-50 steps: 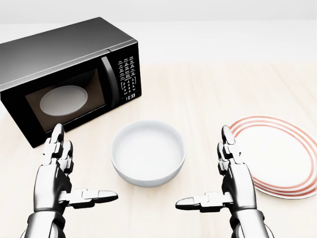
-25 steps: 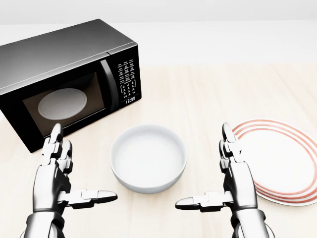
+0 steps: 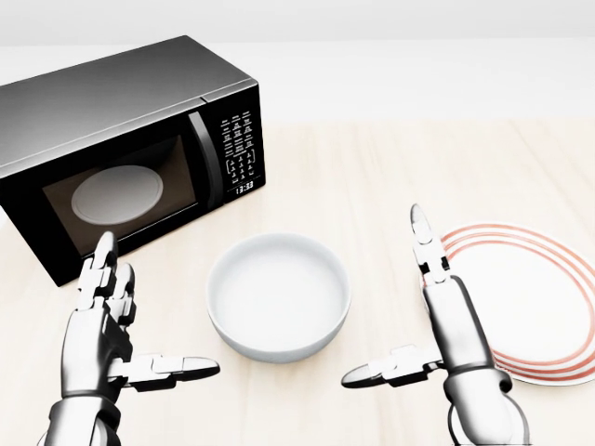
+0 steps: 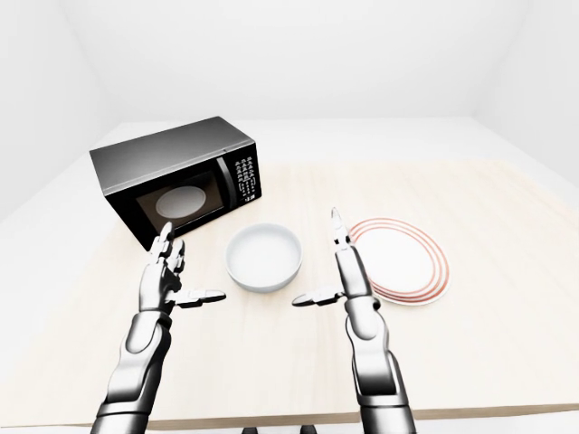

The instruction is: Pick up the white bowl and put it on the plate.

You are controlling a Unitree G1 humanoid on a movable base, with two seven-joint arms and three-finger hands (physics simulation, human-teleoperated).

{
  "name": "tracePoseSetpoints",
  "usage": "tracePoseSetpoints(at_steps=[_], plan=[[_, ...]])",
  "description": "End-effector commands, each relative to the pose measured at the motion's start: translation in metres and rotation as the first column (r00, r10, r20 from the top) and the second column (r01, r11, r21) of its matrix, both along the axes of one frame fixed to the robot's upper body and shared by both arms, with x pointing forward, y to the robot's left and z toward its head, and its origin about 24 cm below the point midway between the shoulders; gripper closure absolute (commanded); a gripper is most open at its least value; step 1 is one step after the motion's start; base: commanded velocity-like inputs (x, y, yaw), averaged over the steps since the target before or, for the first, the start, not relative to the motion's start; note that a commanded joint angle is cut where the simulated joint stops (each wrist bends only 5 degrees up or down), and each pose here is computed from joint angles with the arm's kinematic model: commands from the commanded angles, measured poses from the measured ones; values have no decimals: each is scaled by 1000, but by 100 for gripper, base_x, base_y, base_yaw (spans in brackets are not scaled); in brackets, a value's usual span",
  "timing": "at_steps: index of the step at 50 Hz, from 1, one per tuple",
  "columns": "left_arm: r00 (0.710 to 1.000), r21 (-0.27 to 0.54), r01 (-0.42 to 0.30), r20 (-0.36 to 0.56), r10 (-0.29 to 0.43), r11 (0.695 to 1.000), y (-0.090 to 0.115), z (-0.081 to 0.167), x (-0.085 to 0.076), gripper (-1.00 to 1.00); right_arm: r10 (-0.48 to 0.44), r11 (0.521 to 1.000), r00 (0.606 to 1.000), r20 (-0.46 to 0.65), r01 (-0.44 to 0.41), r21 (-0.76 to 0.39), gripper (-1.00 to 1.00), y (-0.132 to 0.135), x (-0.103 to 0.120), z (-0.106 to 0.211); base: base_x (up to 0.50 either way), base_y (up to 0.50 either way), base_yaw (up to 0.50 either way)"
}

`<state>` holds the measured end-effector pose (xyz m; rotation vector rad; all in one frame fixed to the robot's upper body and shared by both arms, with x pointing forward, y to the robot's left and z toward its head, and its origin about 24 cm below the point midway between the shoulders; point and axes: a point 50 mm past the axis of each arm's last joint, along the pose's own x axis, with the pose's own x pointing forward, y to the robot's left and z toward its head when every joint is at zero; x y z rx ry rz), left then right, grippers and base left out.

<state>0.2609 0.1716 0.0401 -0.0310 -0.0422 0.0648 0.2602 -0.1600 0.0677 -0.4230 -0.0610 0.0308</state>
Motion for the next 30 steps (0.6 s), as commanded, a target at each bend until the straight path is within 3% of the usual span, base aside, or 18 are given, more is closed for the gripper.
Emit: tracePoseSetpoints(at_steps=[1,16,30], plan=[[1000,1,-2,2,2,1000,0,1,0,-100,50,976,998,23,-44,-213,-100,3,9,19,0,0,0],[1000,0,-1,-1,1,1000,0,1,0,-100,128,899,992,-11,-121,-421,-100,9,23,28,0,0,0],[1000,3,1,-1,-1,1000,-1,1,-1,-100,246,761,966,-83,-246,-600,-100,25,32,29,0,0,0]])
